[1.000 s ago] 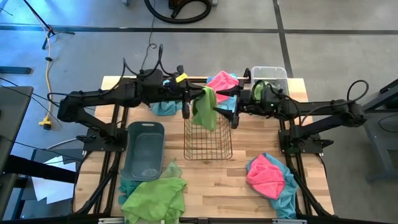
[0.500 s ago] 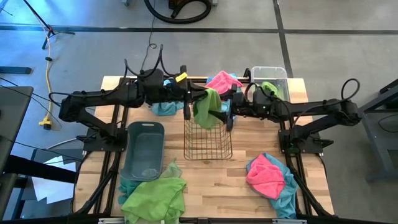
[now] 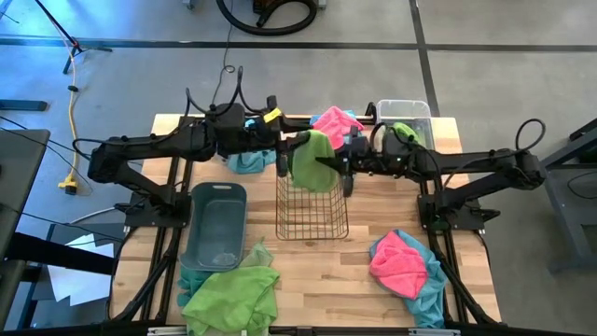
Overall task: Sort microfiber towel by color & place in baskets
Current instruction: Put the green towel into the transparent bin
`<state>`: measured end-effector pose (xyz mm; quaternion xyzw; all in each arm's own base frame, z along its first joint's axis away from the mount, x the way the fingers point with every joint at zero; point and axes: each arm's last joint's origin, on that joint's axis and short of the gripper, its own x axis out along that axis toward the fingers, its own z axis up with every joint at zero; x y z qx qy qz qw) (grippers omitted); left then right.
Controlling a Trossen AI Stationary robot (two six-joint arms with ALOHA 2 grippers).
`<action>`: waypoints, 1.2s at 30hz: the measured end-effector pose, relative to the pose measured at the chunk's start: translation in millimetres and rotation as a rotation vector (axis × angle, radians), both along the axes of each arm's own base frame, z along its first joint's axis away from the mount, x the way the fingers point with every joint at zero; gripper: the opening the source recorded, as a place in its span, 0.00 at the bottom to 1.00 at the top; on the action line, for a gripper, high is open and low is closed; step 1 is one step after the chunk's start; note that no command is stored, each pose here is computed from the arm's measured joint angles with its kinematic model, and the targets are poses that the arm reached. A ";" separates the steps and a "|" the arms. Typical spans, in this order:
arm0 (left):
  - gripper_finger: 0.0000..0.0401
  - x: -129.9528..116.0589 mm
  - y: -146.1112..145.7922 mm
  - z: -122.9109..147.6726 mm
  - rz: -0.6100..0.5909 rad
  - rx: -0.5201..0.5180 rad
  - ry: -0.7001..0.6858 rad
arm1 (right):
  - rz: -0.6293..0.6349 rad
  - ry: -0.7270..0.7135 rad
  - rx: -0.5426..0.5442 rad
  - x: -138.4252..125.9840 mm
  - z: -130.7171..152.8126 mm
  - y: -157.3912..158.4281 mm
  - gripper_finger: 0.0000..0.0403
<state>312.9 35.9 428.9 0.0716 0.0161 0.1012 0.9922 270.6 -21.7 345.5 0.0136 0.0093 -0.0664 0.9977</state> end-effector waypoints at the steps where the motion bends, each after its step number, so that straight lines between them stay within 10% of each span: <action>1: 0.28 -2.7 -0.3 1.3 -0.001 -0.007 0.002 | -0.009 -0.001 0.000 -4.0 2.5 -2.0 0.01; 9: 0.45 -40.2 -5.8 12.0 -0.049 -0.052 0.087 | -0.097 -0.006 -0.007 -50.0 25.3 -17.9 0.01; 22: 0.47 -80.2 -15.8 -6.1 -0.140 -0.197 0.128 | -0.079 -0.109 -0.015 -129.4 54.6 -8.4 0.00; 36: 0.47 -84.9 -15.9 -29.7 -0.141 -0.177 -0.094 | 0.031 -0.116 0.024 -132.3 55.2 -4.6 0.00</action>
